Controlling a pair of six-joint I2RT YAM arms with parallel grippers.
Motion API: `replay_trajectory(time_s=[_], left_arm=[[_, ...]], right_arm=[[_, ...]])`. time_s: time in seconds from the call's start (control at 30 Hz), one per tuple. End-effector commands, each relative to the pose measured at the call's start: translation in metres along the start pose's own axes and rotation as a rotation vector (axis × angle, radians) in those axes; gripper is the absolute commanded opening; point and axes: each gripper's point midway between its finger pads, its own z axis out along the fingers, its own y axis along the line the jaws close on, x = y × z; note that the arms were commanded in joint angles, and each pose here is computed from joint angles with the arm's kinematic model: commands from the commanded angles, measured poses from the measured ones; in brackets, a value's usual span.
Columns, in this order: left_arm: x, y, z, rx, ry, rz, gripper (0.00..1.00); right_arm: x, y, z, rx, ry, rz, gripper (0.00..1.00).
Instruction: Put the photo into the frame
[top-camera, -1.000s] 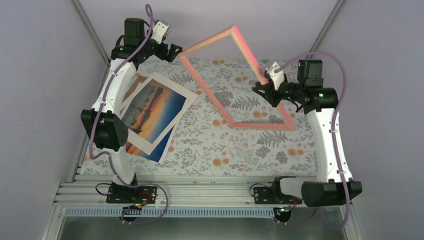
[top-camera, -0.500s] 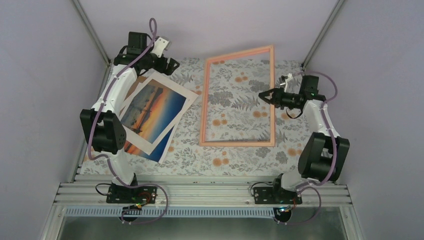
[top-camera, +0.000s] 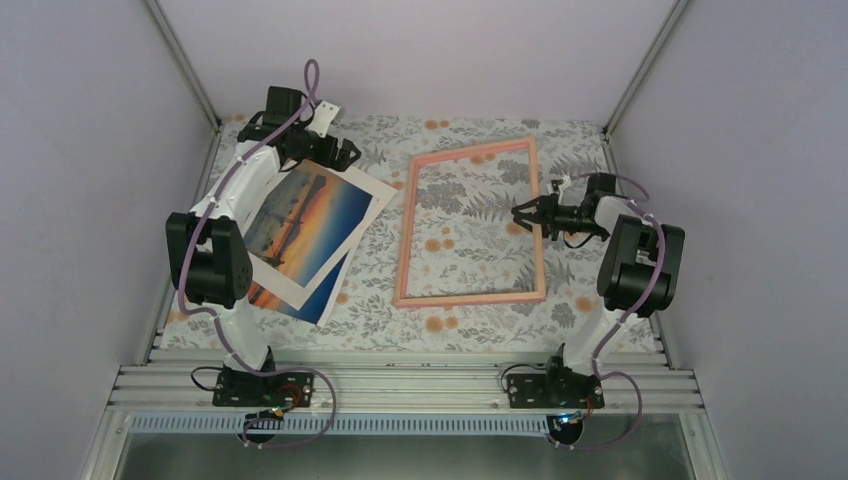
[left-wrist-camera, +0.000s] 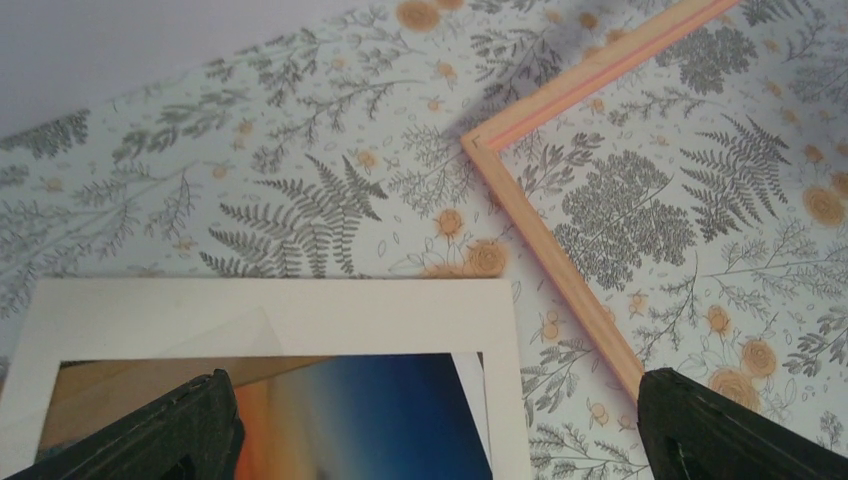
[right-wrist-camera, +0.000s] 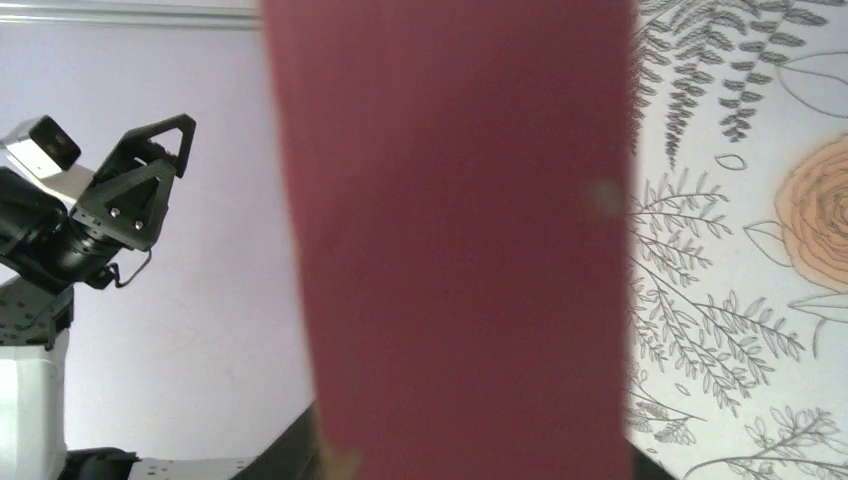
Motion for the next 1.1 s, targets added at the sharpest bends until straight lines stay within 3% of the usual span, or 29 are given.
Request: replay_trajectory(time_s=[0.0, 0.07, 0.2, 0.37, 0.53, 0.73, 1.07], left_arm=[[-0.001, -0.003, -0.004, 0.002, -0.024, -0.012, 1.00], [0.004, -0.003, -0.003, 0.002, -0.018, -0.017, 1.00], [0.013, -0.002, 0.000, -0.004, -0.005, -0.025, 1.00], [0.020, -0.003, 0.002, -0.001, 0.007, -0.030, 1.00], [0.024, -0.003, 0.004, 0.003, 0.016, -0.037, 1.00], [0.026, -0.001, 0.007, -0.005, 0.024, -0.040, 1.00], [0.033, 0.004, 0.008, -0.035, 0.031, -0.047, 1.00]], right_arm=[[0.004, -0.005, -0.003, -0.035, 0.002, 0.038, 0.43], [0.002, -0.014, -0.002, -0.008, 0.000, 0.053, 0.48], [-0.006, -0.037, -0.008, 0.101, -0.019, 0.076, 0.75], [-0.001, -0.063, -0.013, 0.149, -0.023, 0.142, 0.96], [-0.001, -0.085, -0.011, 0.170, 0.000, 0.160, 0.98], [0.009, -0.145, -0.032, 0.420, 0.007, 0.207, 1.00], [0.004, -0.145, -0.063, 0.607, 0.007, 0.091, 1.00]])
